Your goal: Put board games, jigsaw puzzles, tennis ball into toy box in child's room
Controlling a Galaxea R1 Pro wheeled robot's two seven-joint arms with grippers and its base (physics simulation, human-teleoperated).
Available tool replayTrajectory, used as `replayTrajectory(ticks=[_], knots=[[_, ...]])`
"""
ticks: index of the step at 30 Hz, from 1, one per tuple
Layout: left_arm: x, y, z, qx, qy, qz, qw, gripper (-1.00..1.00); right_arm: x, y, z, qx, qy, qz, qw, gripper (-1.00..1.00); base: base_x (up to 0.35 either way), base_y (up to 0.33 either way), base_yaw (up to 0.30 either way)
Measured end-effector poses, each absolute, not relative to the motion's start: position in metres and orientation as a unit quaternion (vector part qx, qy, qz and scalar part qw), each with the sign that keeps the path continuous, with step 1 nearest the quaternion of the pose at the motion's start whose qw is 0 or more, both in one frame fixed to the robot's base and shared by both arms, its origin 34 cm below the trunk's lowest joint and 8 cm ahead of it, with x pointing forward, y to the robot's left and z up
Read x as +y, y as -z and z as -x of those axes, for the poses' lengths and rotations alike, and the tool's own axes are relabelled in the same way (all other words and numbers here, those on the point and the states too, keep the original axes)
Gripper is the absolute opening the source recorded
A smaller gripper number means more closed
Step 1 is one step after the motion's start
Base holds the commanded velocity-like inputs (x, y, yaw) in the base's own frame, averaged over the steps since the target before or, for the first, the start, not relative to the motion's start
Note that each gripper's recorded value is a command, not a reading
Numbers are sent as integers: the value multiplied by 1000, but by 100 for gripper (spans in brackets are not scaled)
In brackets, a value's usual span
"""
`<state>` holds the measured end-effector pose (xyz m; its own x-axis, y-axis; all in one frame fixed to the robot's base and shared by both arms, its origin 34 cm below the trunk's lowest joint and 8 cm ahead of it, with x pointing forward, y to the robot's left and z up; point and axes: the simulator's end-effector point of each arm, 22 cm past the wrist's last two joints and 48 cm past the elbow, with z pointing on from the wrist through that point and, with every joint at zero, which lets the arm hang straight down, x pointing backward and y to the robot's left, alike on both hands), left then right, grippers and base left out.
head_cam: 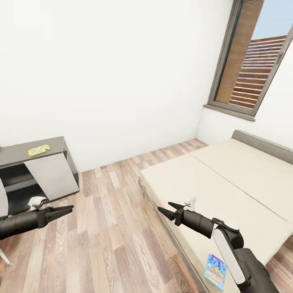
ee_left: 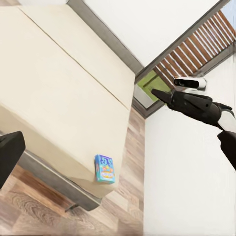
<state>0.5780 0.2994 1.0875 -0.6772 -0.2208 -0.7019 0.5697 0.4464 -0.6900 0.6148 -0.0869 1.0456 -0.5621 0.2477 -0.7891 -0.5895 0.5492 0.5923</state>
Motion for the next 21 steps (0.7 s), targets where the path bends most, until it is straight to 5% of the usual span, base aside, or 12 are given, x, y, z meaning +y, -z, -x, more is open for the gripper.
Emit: replayTrajectory(ticks=[21], knots=[[300, -1087, -578, 758, 513, -115, 385, 100, -87, -1045, -615, 754, -461, 113, 454, 100, -62, 251, -281]])
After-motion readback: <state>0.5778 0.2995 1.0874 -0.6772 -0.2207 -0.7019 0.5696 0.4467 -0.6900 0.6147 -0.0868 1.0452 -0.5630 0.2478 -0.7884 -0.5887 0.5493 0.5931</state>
